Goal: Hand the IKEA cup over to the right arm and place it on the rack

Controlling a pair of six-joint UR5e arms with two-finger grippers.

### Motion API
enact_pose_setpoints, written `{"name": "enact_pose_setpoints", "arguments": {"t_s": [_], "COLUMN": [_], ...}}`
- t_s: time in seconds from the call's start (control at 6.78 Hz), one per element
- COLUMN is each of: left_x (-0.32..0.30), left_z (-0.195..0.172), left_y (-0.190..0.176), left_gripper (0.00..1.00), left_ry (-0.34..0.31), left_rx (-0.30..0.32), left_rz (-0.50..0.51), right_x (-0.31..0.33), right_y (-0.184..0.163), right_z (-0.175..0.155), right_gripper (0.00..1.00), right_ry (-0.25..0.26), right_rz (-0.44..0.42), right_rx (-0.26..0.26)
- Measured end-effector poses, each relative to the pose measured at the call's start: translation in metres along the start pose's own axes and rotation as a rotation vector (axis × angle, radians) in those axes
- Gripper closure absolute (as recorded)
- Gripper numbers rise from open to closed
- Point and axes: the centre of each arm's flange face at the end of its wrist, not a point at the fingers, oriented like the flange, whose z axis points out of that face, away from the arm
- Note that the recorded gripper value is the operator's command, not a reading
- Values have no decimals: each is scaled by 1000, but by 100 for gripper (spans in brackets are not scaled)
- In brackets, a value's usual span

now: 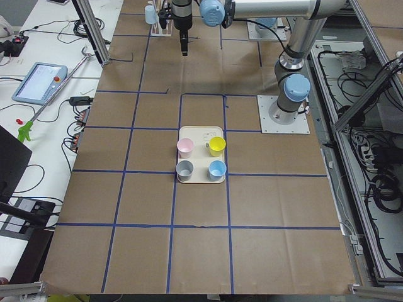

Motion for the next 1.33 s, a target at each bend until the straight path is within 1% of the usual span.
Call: {"name": "enact_pose_setpoints", "arguments": {"t_s": [0.44, 0.88, 1.18, 1.33], "left_x": [2, 5, 9, 12], "left_z": [4, 6, 4, 4], "left_y": [7, 3, 3, 3], "left_gripper": [0, 0, 0, 0], "left_ry": [-15, -11, -11, -13], "left_rx": [-26, 3, 23, 33], "left_rz": [-36, -44, -32, -23], "right_x": [7, 4, 4, 4], "right_y": [26, 40, 43, 43], "right_z": [18, 19, 19, 19], "right_gripper": [85, 84, 72, 72], "right_ry": [-4, -10, -10, -10], "right_rz": [9, 19, 23, 23], "right_rx": [-36, -60, -66, -67]}}
